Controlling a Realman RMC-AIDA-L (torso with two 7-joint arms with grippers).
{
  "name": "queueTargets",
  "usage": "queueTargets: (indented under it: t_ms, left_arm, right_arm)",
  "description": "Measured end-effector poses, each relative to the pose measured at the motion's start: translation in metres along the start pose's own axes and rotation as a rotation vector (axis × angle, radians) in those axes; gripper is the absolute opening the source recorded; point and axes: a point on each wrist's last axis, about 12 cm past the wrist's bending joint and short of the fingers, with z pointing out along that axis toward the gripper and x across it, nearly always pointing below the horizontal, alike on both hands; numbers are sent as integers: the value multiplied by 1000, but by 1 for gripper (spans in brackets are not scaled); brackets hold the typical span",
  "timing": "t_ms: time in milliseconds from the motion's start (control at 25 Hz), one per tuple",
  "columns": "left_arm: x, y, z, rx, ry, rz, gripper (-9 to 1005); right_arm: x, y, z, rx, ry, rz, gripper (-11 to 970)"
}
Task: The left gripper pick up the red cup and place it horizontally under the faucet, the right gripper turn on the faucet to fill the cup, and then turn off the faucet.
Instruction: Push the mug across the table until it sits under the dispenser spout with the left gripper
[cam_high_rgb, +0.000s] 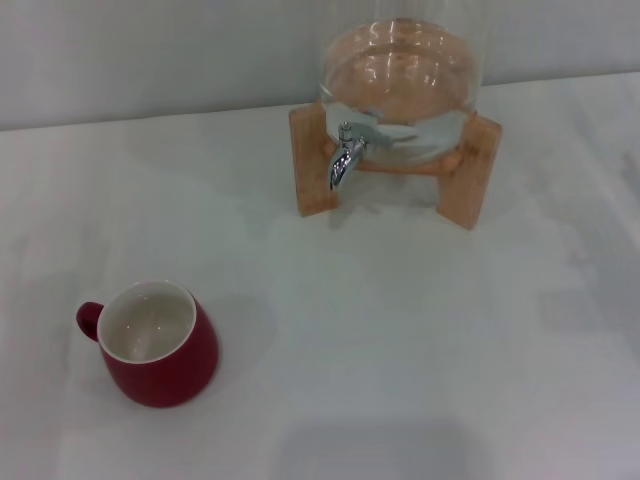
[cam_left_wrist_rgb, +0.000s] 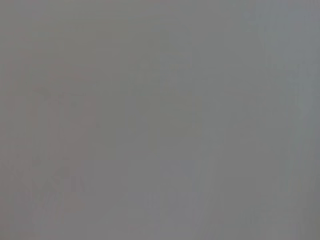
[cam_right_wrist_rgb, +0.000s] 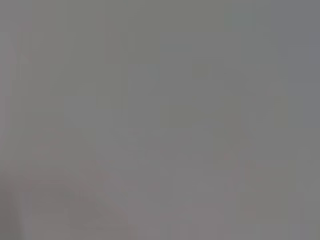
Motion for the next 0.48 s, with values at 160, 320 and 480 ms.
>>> queueTargets:
  t_ms: [160,320,480]
  left_arm:
    - [0,0,0,0,-1,-2,881]
    - [0,0,0,0,-1,-4,881]
    - [0,0,0,0,-1,-14,881]
  right_arm:
    - [0,0,0,0,1,1,872]
    - [0,0,0,0,1,1,872]
    - [0,0,0,0,1,1,872]
